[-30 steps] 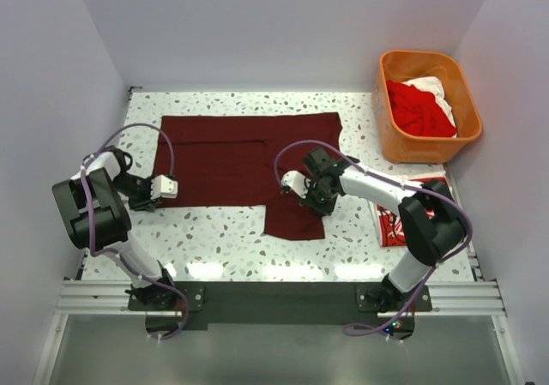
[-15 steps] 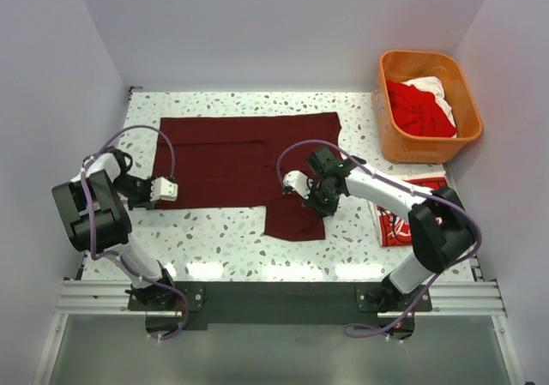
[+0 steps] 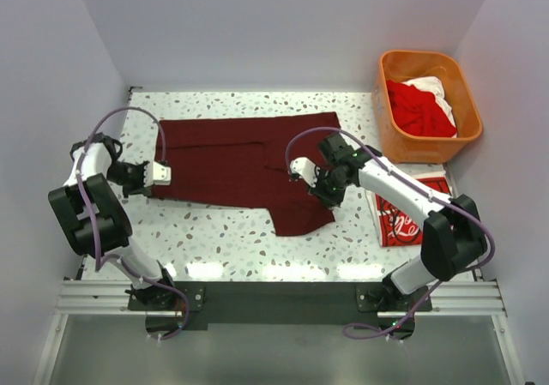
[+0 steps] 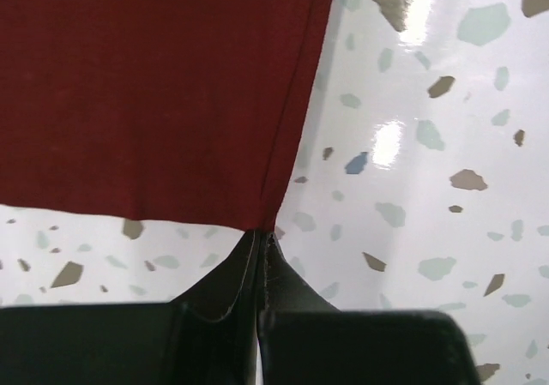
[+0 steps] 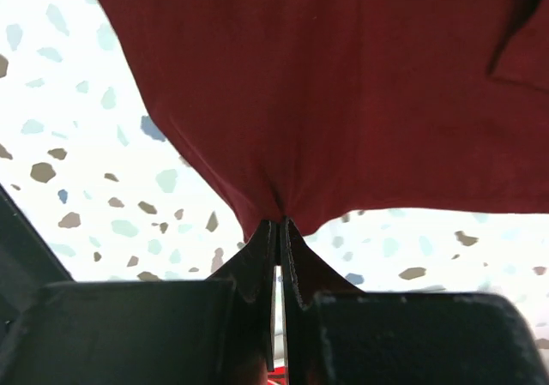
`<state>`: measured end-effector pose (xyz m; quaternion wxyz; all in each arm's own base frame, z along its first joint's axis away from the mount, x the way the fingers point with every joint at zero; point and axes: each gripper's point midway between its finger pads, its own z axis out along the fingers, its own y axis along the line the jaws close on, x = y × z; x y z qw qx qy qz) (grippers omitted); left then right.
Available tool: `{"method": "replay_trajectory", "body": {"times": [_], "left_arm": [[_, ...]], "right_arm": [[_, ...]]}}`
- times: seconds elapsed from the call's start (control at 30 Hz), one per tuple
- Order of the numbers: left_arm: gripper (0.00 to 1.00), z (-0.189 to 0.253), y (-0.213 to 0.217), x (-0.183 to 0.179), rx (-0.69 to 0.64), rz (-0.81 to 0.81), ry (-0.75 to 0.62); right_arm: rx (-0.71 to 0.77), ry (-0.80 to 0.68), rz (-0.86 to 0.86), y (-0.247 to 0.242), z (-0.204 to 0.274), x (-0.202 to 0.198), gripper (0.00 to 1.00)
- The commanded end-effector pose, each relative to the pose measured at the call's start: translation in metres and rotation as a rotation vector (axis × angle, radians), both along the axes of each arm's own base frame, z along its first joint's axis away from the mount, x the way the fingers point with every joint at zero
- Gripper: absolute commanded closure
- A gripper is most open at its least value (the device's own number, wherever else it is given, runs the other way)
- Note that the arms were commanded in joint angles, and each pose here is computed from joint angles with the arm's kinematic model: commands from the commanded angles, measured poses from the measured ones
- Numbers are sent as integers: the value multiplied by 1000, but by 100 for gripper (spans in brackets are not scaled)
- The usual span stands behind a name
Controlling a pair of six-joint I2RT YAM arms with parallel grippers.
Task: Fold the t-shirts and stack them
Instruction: Fold the tshirt
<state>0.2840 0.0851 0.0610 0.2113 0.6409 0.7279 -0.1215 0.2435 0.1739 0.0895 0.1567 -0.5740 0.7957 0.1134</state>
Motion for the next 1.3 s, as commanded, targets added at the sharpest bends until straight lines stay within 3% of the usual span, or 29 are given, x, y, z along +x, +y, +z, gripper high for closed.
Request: {"method": "replay_trajectory", "body": {"times": [0.0, 0.77, 1.27], "left_arm": [[100, 15, -4, 17, -82, 57, -26], [100, 33, 3, 108, -187, 218, -151], [100, 32, 11, 135, -176, 217, -169]], "right_arm": [[24, -13, 45, 5, 13, 16, 100], [-7, -40, 130, -4, 40, 133, 100], [-3, -126, 147, 3, 51, 190, 100]]}}
